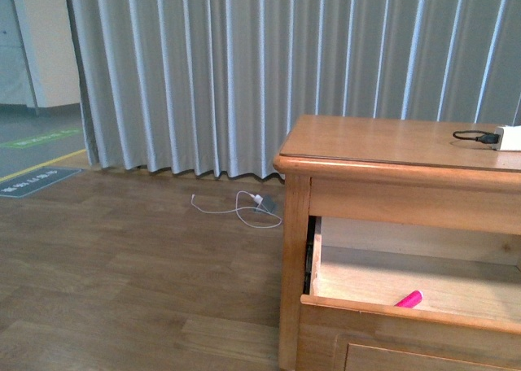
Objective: Place pink marker in drawer with both arms
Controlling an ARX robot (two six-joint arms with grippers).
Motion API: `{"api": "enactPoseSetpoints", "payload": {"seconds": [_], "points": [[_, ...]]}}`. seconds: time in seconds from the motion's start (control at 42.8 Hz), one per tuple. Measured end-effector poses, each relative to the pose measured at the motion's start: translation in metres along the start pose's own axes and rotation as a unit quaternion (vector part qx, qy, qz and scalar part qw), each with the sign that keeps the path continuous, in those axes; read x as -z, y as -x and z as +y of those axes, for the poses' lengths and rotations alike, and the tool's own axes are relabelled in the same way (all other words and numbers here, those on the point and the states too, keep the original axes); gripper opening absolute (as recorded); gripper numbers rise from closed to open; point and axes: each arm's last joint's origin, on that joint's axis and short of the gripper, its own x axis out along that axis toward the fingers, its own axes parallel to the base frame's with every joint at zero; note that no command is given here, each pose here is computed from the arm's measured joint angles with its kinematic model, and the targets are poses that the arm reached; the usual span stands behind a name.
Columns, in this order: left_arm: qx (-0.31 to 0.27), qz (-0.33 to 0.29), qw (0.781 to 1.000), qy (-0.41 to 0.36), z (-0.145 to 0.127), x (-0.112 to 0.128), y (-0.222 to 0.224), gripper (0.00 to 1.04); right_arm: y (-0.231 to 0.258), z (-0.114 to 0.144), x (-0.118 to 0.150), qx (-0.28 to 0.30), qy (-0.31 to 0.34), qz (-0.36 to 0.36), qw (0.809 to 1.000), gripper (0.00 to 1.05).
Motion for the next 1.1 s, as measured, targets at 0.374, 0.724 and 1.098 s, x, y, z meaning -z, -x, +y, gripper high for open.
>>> {"api": "enactPoseSetpoints", "payload": {"seconds": [0.374,0.724,1.098], "points": [[0.0,0.0,1.0,0.0,0.0,0.0,0.0,0.99,-0.105,0.012,-0.025,0.042,-0.061,0.076,0.994,0.96],[0.0,0.0,1.0,0.0,0.0,0.0,0.0,0.99,-0.167,0.015,-0.051,0.098,-0.097,0.033,0.99,0.96],[0.0,0.0,1.0,0.0,0.0,0.0,0.0,0.99,-0.216,0.023,-0.072,0.127,-0.113,-0.048,0.984,0.96]]}}
